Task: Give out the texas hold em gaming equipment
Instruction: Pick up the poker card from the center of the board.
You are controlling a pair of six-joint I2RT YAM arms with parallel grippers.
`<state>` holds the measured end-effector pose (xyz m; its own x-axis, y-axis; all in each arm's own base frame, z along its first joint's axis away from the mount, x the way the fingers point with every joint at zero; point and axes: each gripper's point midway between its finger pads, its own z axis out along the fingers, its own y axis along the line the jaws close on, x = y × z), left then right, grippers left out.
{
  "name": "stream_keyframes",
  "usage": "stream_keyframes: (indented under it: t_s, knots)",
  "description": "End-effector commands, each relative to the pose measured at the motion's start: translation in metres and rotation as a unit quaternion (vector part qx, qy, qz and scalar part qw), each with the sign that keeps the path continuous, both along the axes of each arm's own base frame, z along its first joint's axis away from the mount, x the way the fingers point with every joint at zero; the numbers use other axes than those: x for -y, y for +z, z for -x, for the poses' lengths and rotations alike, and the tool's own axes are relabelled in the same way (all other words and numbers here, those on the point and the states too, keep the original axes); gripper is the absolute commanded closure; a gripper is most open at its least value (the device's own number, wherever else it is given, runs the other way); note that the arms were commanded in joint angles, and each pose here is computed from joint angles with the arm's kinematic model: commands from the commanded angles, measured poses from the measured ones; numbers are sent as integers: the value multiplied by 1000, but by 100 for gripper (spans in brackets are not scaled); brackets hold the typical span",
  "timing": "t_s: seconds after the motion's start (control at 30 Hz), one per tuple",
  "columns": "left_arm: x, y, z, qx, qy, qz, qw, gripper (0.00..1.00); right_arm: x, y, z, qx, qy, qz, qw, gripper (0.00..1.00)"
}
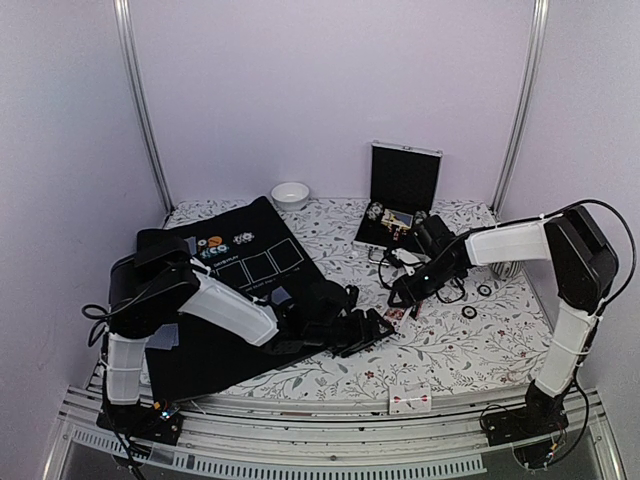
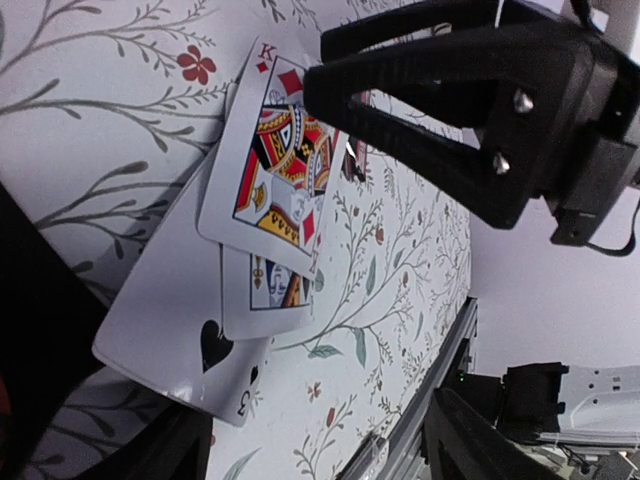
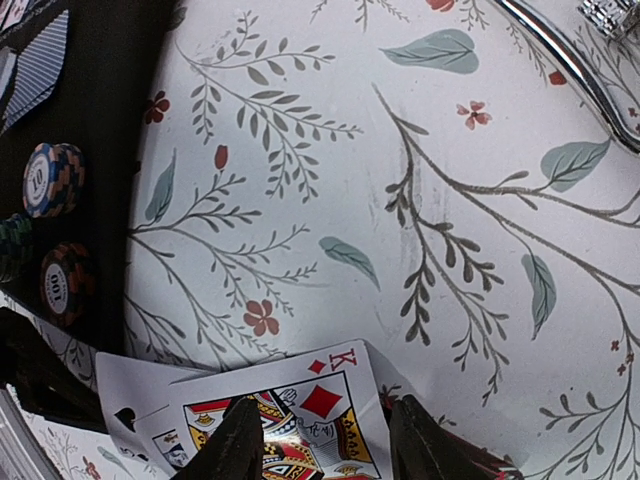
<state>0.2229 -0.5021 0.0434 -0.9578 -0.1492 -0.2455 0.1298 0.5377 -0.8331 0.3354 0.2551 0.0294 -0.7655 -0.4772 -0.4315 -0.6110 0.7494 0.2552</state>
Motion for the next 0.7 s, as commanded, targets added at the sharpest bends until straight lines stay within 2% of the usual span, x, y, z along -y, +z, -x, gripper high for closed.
stream_keyframes:
  t_s: [0.0,0.33,0.5,0.67]
  knots:
    - [2,-10,-4,16,19,0,1000,26,-8,15,13,-9,3,-43,999,54]
    - [12,-2,-18,57,35,10,998,37,-9,3,16,-36,-22,-54,998,57]
    - [14,1,-25,76,45,14,996,47,-13,3,20,-50,-29,-70,996,59]
    - [20,-5,-30,79,44,14,996,49,-11,11,18,-49,-48,-86,994,62]
